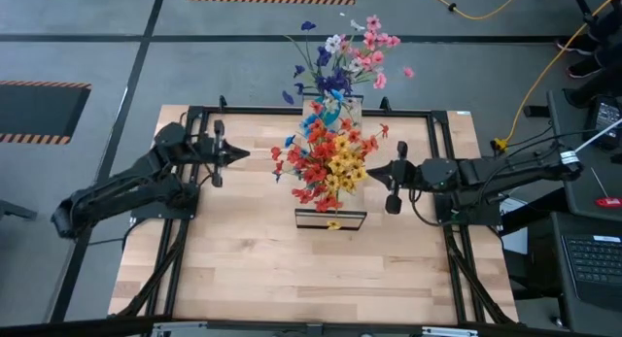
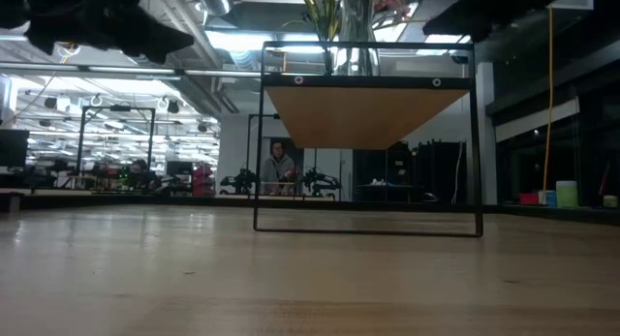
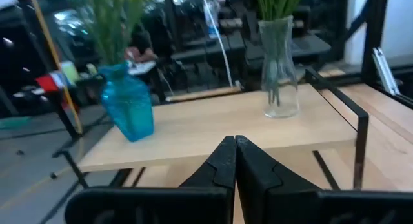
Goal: Pick and place flowers into a vace then onto a shelf
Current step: Return to Home Position
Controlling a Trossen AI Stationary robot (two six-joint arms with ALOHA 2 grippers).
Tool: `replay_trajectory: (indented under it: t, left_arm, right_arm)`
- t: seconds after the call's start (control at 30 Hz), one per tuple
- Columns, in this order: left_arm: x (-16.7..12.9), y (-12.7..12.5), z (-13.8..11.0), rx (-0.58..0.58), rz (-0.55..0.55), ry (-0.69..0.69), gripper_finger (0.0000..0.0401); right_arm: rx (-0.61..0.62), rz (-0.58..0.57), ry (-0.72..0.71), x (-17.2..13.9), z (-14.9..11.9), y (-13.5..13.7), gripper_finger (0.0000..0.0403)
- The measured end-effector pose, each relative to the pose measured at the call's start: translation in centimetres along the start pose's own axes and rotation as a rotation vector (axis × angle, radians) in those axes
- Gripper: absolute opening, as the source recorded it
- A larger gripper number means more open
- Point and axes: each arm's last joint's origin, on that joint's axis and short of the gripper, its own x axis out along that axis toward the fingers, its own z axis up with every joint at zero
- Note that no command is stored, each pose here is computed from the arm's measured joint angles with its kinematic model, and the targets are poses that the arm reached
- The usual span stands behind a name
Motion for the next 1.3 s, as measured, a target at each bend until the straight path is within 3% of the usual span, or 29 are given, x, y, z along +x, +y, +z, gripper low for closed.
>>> replay_trajectory:
  t: [0.33, 0.63, 0.93, 1.13, 1.3]
  left_arm:
    - [-2.2, -1.6, -2.1, -0.046, 0.071, -0.146, 0.0001]
    - [-2.6, -2.8, -5.8, -0.078, 0.154, -0.224, 0.0001]
    - [-2.3, -3.4, -5.7, -0.091, 0.147, -0.241, 0.0001]
    - [-1.9, -3.8, -6.5, -0.137, 0.2, -0.147, 0.0001]
    - [-1.8, -4.3, -6.0, -0.085, 0.183, -0.184, 0.0001]
  right_arm:
    - [0.039, -0.002, -0.091, 1.1, -5.1, 0.7, 0.0006]
    - [0.092, -0.005, -0.21, 1.1, -8.0, 0.7, 0.0004]
    - [0.159, 0.029, -0.195, 1.0, -10.4, 0.8, 0.0009]
    - [0.143, 0.041, -0.207, 0.7, -11.6, 0.8, 0.0009]
    - [0.105, 0.033, -0.249, 0.4, -12.3, 0.7, 0.0009]
